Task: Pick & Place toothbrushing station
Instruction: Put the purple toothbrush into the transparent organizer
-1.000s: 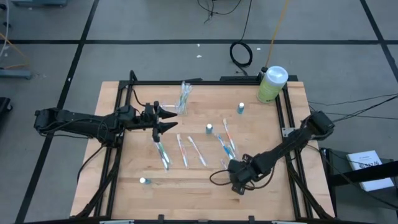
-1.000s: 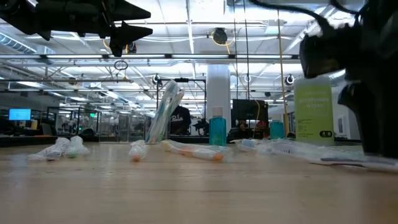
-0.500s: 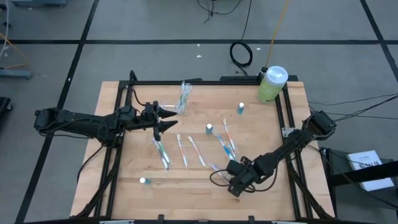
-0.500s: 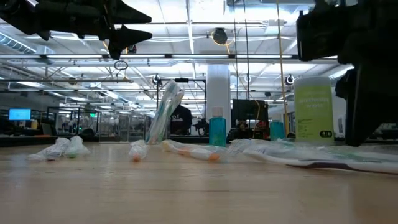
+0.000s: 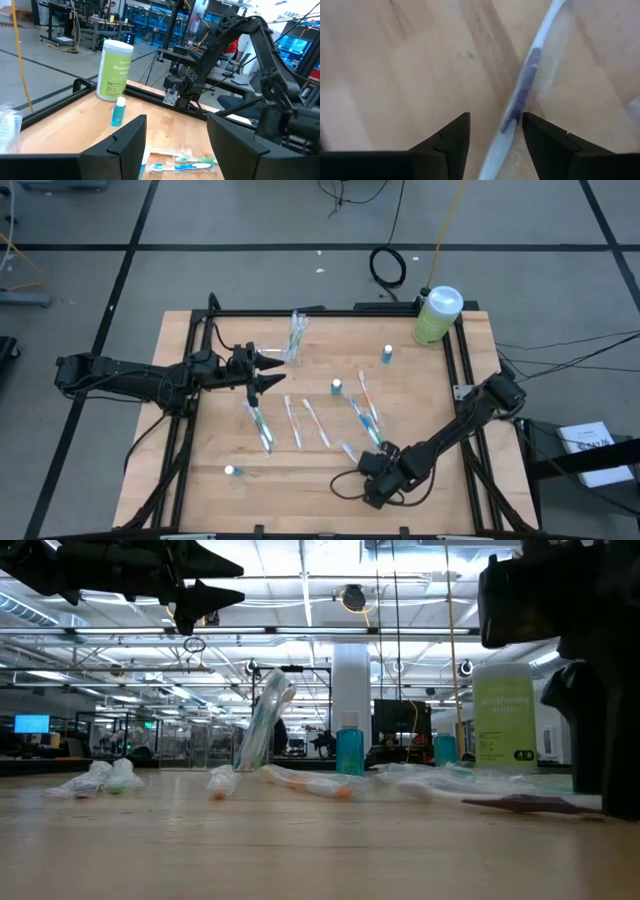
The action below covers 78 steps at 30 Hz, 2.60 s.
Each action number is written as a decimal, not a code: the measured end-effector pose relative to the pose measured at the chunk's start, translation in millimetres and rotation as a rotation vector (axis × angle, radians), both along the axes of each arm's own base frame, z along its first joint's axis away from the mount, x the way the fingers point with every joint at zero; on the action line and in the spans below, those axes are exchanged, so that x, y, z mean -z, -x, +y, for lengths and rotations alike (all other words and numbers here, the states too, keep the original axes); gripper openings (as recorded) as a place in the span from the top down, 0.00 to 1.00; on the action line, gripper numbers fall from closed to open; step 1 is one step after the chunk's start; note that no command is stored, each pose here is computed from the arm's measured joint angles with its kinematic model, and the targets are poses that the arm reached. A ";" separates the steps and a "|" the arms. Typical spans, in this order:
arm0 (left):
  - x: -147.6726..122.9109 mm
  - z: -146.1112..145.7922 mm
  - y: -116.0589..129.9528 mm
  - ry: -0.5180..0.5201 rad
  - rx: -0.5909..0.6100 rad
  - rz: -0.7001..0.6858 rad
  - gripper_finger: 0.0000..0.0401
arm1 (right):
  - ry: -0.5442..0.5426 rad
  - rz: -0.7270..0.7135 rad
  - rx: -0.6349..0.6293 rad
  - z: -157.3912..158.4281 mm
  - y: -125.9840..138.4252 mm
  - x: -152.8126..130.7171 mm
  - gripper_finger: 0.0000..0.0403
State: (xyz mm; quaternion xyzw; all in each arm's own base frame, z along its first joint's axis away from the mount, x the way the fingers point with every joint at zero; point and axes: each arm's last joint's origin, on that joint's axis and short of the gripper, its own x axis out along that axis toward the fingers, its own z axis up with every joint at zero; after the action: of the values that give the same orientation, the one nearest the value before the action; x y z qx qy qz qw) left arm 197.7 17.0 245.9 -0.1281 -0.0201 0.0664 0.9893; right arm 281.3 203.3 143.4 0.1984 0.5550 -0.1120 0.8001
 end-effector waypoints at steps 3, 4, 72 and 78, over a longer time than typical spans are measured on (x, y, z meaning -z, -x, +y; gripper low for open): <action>0.0 0.0 0.0 0.000 0.000 0.000 0.46 | 0.006 0.026 -0.009 1.6 -3.7 9.2 0.59; 0.0 0.0 0.0 0.000 0.001 0.000 0.46 | 0.009 0.038 -0.012 1.6 -3.7 12.0 0.59; -7.3 -23.5 -122.6 -0.297 0.047 -0.176 0.46 | 0.747 -1.117 -0.102 -171.0 15.4 -44.0 0.96; -3.5 -21.6 -138.8 -0.313 0.024 -0.144 0.46 | 0.746 -1.117 -0.103 -170.7 15.4 -44.0 0.96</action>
State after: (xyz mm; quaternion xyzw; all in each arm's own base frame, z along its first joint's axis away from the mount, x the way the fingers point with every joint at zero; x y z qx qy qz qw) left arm 336.5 -4.7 249.4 0.0230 -0.0993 0.0412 0.9939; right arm 265.9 32.6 187.4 -0.0898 -0.0090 -0.1384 0.9863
